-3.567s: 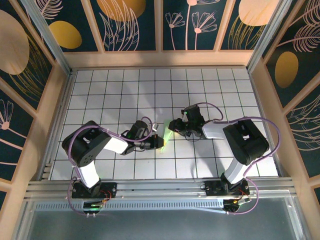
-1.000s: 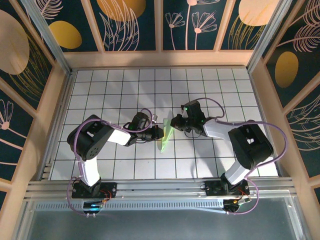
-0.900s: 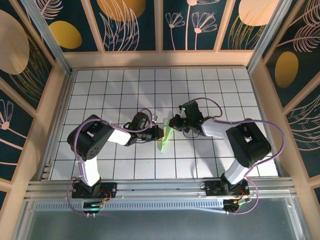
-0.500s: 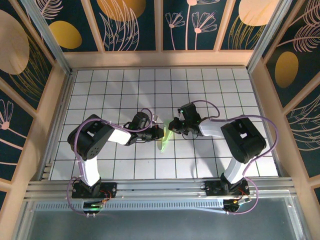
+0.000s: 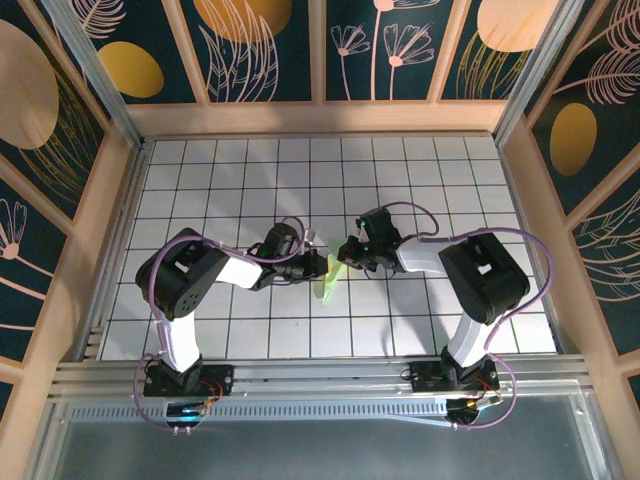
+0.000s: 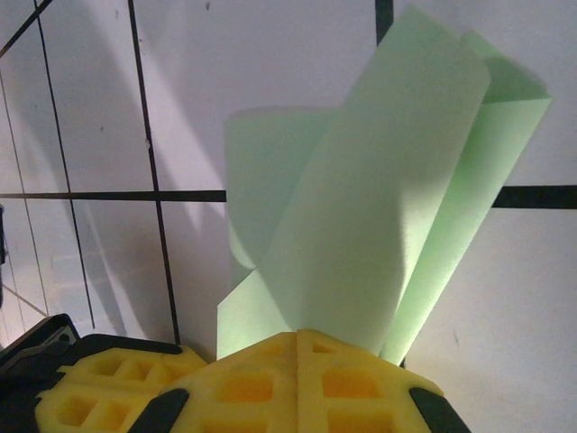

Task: Fold a paper plane with a square sheet of paper (fold left side to right side)
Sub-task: Fold the wing for the fifth time at the center of the table.

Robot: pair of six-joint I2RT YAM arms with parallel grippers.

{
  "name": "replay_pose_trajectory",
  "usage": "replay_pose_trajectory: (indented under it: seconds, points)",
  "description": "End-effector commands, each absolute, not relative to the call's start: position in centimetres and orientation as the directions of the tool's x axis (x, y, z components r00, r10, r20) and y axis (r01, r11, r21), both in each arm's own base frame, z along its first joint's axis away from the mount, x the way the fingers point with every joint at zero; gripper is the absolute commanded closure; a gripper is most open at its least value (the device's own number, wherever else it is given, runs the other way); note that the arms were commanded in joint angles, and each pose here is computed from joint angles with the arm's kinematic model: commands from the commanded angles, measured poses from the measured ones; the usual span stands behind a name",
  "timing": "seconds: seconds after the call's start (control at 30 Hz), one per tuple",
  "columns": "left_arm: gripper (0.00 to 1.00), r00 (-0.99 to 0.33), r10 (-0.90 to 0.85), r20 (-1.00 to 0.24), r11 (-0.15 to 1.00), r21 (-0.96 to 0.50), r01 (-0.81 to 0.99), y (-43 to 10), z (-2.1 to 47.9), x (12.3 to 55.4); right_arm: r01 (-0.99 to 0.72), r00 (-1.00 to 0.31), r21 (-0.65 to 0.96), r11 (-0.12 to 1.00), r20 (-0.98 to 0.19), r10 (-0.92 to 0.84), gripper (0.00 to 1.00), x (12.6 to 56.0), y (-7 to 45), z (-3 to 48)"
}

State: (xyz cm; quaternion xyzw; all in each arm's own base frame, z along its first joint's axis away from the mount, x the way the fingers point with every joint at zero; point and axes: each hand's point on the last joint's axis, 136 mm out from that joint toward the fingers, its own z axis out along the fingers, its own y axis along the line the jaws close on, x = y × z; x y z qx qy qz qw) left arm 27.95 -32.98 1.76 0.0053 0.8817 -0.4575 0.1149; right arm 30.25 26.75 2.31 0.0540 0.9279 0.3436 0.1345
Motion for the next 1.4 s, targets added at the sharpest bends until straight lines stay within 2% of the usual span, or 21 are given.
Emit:
replay_pose_trajectory:
  seconds: [0.0, 0.23, 0.53, 0.63, 0.8, 0.9, 1.07, 1.37]
  points:
    - [1.00, -0.983, -0.113, -0.148, 0.663, -0.748, 0.036, -31.8, -1.9, 27.4, 0.056, -0.965, 0.609, 0.792, -0.171, 0.200, 1.00, 29.3, 25.9, 0.3]
    - [0.99, -0.982, -0.119, -0.148, 0.652, -0.757, 0.036, -31.9, -1.4, 27.4, 0.115, -0.966, 0.582, 0.805, -0.124, 0.228, 1.00, 28.3, 24.6, -1.2]
    - [0.75, -0.961, -0.140, -0.241, 0.608, -0.787, 0.109, -32.6, 4.7, 29.0, 0.129, -0.967, 0.562, 0.817, -0.112, 0.229, 1.00, 27.3, 23.6, -2.2]
    - [0.72, -0.954, -0.128, -0.270, 0.637, -0.760, 0.130, -32.3, 6.3, 29.3, 0.127, -0.967, 0.555, 0.822, -0.114, 0.227, 1.00, 27.2, 23.4, -2.3]
    - [0.81, -0.954, -0.105, -0.280, 0.622, -0.767, 0.157, -32.4, 9.2, 28.7, 0.121, -0.968, 0.554, 0.824, -0.117, 0.221, 1.00, 27.2, 23.4, -2.3]
    - [0.86, -0.971, -0.068, -0.228, 0.570, -0.808, 0.150, -33.1, 9.8, 27.6, 0.120, -0.968, 0.553, 0.825, -0.118, 0.220, 1.00, 27.2, 23.4, -2.3]
    - [0.93, -0.995, -0.024, -0.096, 0.510, -0.857, 0.071, -34.1, 8.8, 25.9, 0.120, -0.969, 0.547, 0.828, -0.118, 0.218, 1.00, 27.1, 23.3, -2.4]
    - [0.96, -1.000, 0.012, 0.014, 0.549, -0.836, -0.005, -34.0, 4.9, 24.8, 0.117, -0.971, 0.544, 0.831, -0.115, 0.212, 1.00, 27.2, 23.4, -2.4]
